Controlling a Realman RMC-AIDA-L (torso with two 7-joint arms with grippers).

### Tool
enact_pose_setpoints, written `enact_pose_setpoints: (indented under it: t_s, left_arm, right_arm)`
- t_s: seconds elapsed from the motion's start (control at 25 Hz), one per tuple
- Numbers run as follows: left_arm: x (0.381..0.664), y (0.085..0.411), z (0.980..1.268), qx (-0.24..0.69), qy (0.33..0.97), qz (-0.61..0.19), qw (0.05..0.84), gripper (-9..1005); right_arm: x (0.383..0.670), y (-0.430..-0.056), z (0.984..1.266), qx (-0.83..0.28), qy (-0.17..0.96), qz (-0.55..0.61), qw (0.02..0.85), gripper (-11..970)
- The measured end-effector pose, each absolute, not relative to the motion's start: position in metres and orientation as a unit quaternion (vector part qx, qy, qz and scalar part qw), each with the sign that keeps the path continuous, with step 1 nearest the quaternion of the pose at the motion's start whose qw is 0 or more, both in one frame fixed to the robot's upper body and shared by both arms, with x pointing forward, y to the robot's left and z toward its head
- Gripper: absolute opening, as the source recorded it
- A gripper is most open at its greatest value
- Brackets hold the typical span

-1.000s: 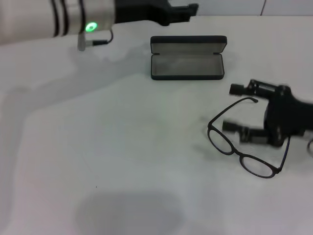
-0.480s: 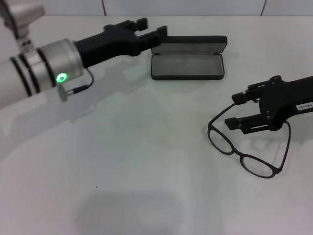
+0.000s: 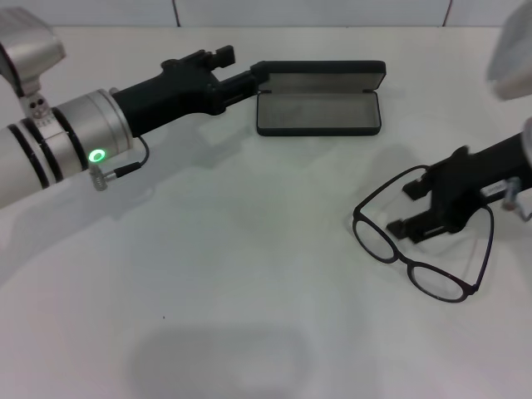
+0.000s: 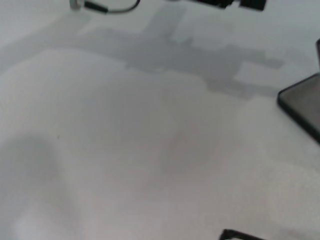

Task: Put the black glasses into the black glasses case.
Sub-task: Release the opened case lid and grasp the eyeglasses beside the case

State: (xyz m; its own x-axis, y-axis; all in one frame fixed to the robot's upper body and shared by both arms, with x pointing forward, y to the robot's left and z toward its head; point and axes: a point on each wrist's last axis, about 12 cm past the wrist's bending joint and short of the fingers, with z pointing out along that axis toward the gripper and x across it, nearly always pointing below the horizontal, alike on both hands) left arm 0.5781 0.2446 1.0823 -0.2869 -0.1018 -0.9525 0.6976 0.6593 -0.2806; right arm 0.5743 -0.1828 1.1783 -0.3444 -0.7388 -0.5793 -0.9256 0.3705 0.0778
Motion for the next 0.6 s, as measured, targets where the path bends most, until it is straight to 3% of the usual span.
enact_pose_setpoints:
  t_s: [0.6]
  left_arm:
    - [0.582, 0.241, 1.082, 0.217, 0.719, -0.355, 0.557, 701]
  right_arm:
    - [0.567, -0.140, 1.155, -0.565, 0.796, 0.133, 0.175, 641]
